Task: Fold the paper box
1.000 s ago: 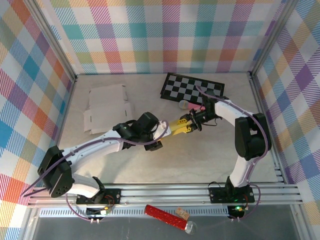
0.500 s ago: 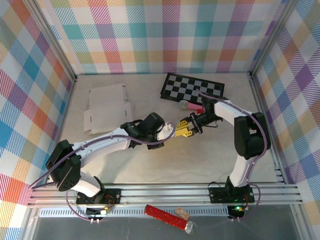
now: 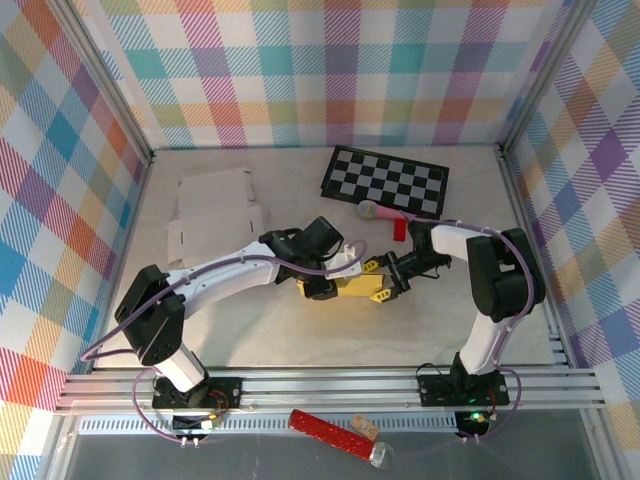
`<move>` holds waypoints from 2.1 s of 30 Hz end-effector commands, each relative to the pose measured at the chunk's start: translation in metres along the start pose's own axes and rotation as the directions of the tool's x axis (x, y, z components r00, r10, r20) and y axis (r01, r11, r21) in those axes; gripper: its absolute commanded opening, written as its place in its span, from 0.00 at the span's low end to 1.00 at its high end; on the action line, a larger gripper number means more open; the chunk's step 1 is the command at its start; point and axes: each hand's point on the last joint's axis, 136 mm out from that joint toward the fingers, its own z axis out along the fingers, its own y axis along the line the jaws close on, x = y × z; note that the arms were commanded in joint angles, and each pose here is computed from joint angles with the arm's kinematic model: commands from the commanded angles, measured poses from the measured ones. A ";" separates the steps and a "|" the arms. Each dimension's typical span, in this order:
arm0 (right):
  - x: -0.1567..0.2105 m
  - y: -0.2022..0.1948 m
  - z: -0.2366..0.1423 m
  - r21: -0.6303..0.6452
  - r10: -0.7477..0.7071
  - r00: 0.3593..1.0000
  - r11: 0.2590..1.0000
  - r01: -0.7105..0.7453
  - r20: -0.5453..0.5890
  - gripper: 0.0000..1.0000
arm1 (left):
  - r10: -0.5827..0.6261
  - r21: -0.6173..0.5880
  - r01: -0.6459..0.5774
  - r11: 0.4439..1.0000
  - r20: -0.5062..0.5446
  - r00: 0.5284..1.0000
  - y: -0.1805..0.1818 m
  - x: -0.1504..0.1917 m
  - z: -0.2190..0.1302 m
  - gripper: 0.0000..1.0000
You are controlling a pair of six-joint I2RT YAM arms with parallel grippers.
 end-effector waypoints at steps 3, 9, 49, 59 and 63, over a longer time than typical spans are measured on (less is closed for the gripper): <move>0.000 0.012 -0.017 -0.056 0.006 0.999 0.998 -0.004 0.045 0.69 | -0.029 0.063 0.031 0.998 -0.027 0.999 -0.005 0.002 0.009 0.47; 0.002 0.031 -0.056 -0.078 -0.080 0.973 0.992 0.099 0.216 0.77 | -0.100 0.084 0.103 0.991 -0.034 0.994 0.002 0.004 0.012 0.44; 0.010 0.019 -0.068 0.236 -0.385 0.522 0.914 0.330 0.761 0.50 | -0.310 0.109 0.315 0.943 -0.055 0.949 0.034 0.006 0.013 0.49; 0.009 0.020 -0.063 0.287 -0.402 0.531 0.914 0.287 0.746 0.50 | -0.359 0.115 0.359 0.926 -0.023 0.933 0.041 0.002 0.007 0.51; 0.011 0.020 -0.063 0.297 -0.405 0.536 0.913 0.280 0.740 0.50 | -0.359 0.109 0.358 0.927 -0.013 0.933 0.042 0.001 0.004 0.51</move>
